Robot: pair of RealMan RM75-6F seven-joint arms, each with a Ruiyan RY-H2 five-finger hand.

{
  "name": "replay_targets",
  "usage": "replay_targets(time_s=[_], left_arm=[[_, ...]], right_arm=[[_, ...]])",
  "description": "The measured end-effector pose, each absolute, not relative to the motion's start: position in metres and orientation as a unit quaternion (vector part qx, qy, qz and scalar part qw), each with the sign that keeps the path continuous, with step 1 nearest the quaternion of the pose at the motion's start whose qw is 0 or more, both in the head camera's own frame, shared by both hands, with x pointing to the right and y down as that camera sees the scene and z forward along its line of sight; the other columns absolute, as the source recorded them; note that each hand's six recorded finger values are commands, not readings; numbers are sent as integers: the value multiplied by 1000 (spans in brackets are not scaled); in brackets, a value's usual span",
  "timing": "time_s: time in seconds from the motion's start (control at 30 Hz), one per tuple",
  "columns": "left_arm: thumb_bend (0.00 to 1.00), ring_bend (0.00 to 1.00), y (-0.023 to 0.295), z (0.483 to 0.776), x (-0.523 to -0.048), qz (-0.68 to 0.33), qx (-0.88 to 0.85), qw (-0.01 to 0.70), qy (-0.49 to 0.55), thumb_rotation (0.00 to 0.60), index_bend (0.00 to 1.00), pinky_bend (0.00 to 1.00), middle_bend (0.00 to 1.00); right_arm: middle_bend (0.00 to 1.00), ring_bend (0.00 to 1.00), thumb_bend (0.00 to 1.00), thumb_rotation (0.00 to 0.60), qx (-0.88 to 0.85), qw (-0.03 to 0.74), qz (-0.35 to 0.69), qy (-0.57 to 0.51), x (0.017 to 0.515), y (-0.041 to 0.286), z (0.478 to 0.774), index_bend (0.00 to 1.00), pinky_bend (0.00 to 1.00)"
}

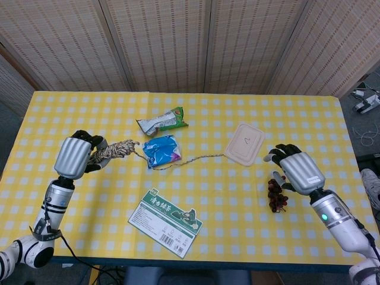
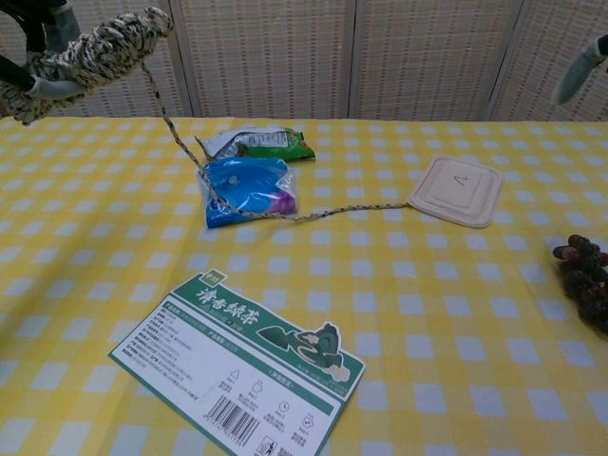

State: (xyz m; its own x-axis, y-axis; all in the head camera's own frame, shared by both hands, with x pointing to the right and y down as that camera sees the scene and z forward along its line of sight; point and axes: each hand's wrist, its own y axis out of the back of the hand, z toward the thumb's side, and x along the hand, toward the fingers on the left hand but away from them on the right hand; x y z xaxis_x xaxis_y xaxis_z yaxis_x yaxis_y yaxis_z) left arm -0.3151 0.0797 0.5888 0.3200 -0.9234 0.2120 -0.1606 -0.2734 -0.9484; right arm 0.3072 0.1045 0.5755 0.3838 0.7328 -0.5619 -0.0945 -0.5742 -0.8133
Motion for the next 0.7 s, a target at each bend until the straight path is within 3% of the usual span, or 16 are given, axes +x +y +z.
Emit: replay_targets(time_s=[0.5,0.7], left_arm=[[306,589,91,573,-318,-430,-676,448,397,600,722,371,790],[305,589,95,573,-317,-431,-677,446,395,600,722,371,791]], right_arm=[[274,158,480,600,-732,424,516,-132,215,68,665,371,176],[191,64,412,600,-722,435,525,-115,189,66,694,371,19]])
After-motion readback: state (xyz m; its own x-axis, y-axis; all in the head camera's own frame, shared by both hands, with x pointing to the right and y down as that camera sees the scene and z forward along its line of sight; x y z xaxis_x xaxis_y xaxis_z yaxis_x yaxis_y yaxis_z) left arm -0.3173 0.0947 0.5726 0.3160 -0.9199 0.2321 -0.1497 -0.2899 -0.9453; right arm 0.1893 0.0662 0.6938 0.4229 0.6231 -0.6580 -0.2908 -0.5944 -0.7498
